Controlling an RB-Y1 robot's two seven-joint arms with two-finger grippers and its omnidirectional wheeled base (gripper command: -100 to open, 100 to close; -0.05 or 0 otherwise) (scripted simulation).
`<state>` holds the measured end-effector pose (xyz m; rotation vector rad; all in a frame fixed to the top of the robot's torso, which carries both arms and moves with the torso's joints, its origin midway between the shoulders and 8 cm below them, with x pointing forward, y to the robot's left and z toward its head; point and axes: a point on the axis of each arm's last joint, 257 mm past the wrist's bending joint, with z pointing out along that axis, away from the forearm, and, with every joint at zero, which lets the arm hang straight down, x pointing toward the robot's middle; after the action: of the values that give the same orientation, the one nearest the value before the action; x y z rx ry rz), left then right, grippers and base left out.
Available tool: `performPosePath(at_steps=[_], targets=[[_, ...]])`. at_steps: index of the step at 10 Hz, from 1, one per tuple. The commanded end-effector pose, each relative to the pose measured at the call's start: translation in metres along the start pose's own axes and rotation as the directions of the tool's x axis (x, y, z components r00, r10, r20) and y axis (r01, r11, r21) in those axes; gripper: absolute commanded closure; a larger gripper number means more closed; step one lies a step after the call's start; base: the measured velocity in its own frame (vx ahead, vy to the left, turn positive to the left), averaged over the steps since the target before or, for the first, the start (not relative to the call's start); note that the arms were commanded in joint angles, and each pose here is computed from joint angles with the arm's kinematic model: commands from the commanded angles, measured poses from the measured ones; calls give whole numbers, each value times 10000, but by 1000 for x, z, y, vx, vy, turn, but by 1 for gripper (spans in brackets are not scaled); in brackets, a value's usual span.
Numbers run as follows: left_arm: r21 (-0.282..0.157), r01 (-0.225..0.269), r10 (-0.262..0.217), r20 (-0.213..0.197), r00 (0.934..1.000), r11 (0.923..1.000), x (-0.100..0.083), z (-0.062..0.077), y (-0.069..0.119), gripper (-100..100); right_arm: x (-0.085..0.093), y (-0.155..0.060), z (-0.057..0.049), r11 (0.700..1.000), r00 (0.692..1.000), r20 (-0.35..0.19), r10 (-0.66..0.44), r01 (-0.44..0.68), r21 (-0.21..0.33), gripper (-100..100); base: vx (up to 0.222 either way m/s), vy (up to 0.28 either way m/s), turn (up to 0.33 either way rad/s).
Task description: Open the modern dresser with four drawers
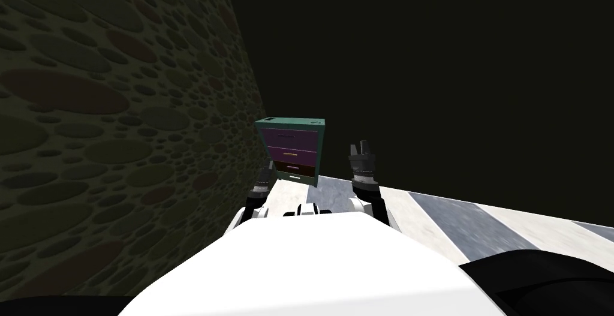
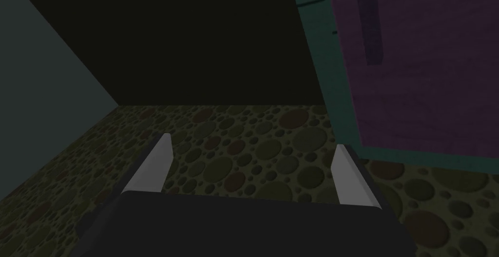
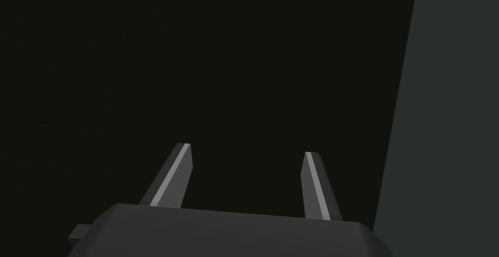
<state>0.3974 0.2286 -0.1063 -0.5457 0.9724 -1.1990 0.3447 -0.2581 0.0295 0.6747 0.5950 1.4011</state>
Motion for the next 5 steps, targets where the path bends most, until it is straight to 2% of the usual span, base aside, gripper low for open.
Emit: performPosePath(at_steps=[1, 5], targets=[[-349, 44, -49, -143, 9999, 9994, 11, -8, 23, -100, 0, 0, 0, 10000, 10000, 0, 0, 0, 0, 0, 131, 1, -46], [-888, 132, -162, -326, 9993, 9960, 25, -24, 58, -100, 0, 0, 0, 10000, 10000, 0, 0, 0, 0, 0, 106, -11, -36]])
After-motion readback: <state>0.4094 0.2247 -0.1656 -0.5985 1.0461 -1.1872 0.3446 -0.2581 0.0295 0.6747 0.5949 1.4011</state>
